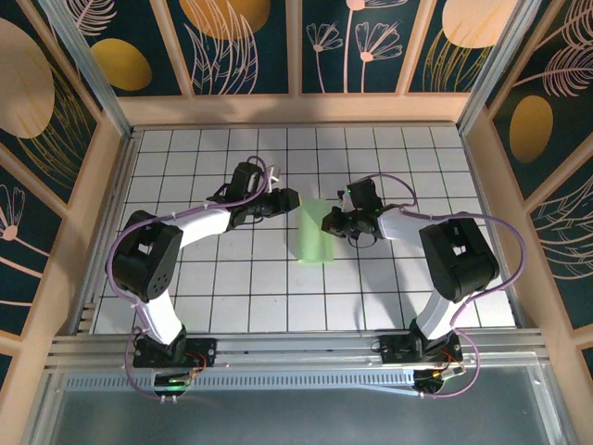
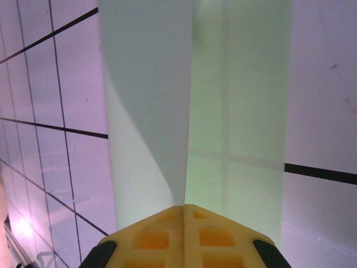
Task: Fold a paper plane with a square sheet of paper (fold left side to right side)
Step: First fold in half a square sheet of paper at the center of the table.
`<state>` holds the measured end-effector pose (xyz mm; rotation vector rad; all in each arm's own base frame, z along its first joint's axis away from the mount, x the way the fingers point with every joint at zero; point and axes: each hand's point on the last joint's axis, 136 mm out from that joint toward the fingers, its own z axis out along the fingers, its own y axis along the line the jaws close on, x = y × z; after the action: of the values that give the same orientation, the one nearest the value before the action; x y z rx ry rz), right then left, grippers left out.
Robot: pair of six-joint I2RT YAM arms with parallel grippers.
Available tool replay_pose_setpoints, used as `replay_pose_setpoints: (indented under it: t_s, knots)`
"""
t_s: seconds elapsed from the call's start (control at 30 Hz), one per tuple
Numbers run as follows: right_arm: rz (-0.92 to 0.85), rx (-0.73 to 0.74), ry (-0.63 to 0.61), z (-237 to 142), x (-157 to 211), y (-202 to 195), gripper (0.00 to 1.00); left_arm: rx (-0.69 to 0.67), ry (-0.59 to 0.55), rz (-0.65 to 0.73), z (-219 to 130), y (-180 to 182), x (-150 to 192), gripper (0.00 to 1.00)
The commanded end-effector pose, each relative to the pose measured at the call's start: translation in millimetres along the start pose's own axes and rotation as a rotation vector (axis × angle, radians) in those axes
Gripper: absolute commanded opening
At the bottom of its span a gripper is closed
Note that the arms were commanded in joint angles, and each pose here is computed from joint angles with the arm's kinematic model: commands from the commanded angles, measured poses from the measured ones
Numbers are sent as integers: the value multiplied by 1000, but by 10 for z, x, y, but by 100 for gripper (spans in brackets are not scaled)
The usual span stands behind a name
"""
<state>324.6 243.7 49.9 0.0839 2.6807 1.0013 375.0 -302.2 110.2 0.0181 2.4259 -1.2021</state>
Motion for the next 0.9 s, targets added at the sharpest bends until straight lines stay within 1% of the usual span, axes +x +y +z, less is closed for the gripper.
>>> replay_pose_setpoints:
  t_s: [0.0,0.27,0.53,0.67,0.87]
  knots:
    - [-19,53,-11,-28,-15,-62,0,-71,66,-21,81,229,228,45]
    - [-17,74,-17,-25,-27,-97,0,-88,148,-31,258,293,450,49]
    - [-19,75,-17,-15,-28,-98,0,-128,218,-23,427,362,620,50]
    - [-17,78,-15,-9,-27,-110,0,-139,231,-24,471,394,662,50]
    - [-18,80,-16,-8,-28,-116,0,-173,247,-25,510,472,713,45]
